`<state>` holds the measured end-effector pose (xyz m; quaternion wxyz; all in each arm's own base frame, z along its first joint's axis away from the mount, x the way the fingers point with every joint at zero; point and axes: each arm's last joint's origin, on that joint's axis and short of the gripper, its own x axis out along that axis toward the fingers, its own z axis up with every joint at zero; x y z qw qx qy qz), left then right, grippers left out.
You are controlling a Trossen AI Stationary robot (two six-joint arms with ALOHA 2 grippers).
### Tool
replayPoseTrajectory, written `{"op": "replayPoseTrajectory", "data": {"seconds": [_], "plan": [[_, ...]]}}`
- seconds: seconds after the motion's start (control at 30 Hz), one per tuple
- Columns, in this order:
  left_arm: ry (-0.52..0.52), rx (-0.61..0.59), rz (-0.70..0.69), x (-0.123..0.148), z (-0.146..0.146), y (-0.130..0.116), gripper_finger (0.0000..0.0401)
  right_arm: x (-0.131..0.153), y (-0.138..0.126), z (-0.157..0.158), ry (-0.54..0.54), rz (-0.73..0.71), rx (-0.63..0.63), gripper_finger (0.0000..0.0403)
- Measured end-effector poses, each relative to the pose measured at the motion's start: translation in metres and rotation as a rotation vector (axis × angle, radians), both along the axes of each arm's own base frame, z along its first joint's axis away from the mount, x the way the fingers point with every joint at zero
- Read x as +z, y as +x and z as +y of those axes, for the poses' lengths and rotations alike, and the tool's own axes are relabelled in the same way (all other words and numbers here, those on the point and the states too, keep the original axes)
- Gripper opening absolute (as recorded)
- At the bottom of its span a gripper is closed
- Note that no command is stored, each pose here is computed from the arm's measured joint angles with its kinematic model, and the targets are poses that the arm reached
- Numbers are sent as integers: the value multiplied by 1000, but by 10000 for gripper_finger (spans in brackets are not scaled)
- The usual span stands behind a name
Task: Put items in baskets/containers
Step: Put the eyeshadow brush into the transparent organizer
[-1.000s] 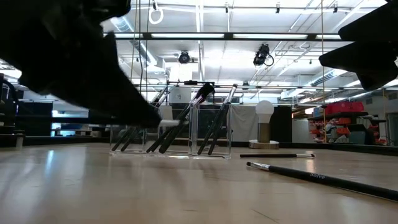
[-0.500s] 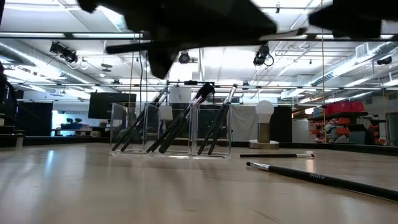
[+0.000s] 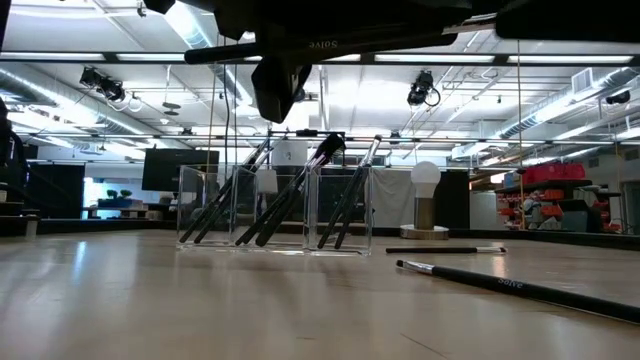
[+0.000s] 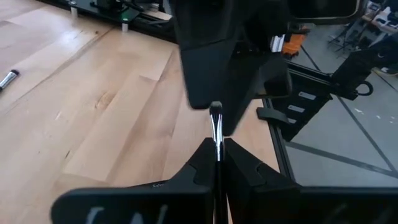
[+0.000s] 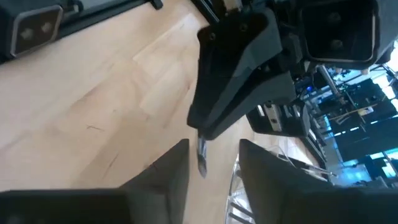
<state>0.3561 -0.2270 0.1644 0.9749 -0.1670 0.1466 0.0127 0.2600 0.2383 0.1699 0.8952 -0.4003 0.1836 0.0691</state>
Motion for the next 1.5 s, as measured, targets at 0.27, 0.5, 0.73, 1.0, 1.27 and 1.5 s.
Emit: {"op": "replayPoseTrajectory", "data": {"seconds": [0.27,0.5,0.73,1.0,1.27,1.5], "plan": [[-1,0,-2,0,0,0,20,-2,0,-1,-7,21,24,70],[-4,2,-4,0,0,0,26,-2,0,0,35,26,18,13],[35,14,-10,1,1,0,54,-2,-1,-1,195,54,-38,5],[112,6,84,27,6,-16,133,48,-7,-9,60,327,-160,1],[151,86,207,44,-3,-57,157,107,10,-48,-331,568,-120,1],[201,156,212,40,-17,-80,145,117,40,-94,-619,654,11,0]]}}
